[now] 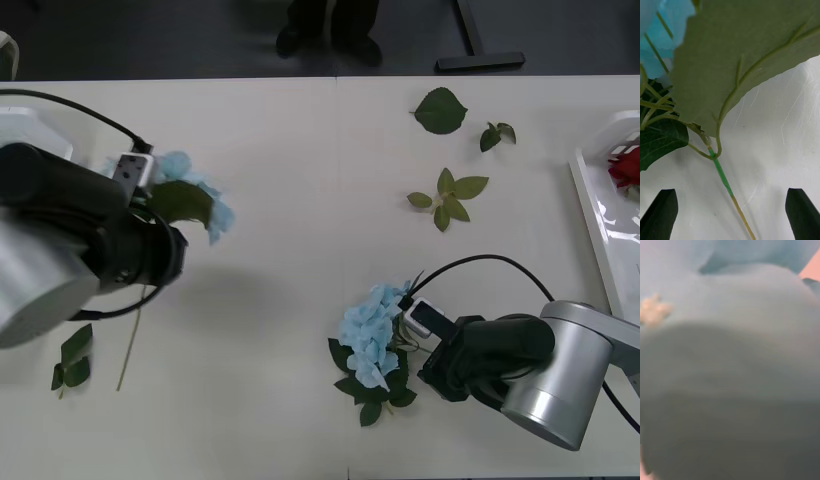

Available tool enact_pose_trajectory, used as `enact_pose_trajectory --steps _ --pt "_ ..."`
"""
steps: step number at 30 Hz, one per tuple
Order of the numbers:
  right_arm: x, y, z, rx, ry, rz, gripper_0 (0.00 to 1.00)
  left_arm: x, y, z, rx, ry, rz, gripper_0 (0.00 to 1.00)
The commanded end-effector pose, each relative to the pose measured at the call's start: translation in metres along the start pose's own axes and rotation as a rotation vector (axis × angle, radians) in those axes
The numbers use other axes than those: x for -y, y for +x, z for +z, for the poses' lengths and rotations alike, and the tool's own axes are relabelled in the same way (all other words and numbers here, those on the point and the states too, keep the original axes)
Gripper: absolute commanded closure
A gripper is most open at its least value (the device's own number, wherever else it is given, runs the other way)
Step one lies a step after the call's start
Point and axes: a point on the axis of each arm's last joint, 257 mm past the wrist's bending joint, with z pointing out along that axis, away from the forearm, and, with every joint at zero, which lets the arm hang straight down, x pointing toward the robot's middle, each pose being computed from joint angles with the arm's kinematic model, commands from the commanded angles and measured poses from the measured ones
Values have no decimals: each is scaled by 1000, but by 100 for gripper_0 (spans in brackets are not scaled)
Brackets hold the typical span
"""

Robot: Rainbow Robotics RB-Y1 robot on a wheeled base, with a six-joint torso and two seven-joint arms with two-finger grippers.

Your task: Place the red flowers into the right box and the blue flowers into the left box. If a person shows an open palm, hand one flower to the person first, then continue sorting.

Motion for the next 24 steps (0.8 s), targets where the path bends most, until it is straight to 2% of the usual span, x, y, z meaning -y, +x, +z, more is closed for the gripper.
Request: enact_pose_trajectory --steps 1,7,9,11,12,14,15,24 --pt "-3 -20 7 19 3 27 17 -77 -30 -37 10 -142 102 100" --pt "-5 -22 10 20 3 33 17 -168 -42 -54 -53 -277 84 100" --pt "-6 -22 11 20 4 31 22 -202 -42 -56 -86 -313 61 100" --pt "-5 -23 11 22 9 28 38 -230 -38 -56 -126 -343 52 100" --pt "-6 -22 11 21 9 30 60 -249 -37 -57 -142 -362 39 100" --pt "-6 -22 11 21 9 36 89 -281 -32 -57 -171 -397 17 100" --pt "-6 -22 11 22 8 38 98 -298 -31 -57 -180 -418 10 100" --pt "-5 -25 12 35 23 36 100 -404 -17 -46 -187 -485 -23 100"
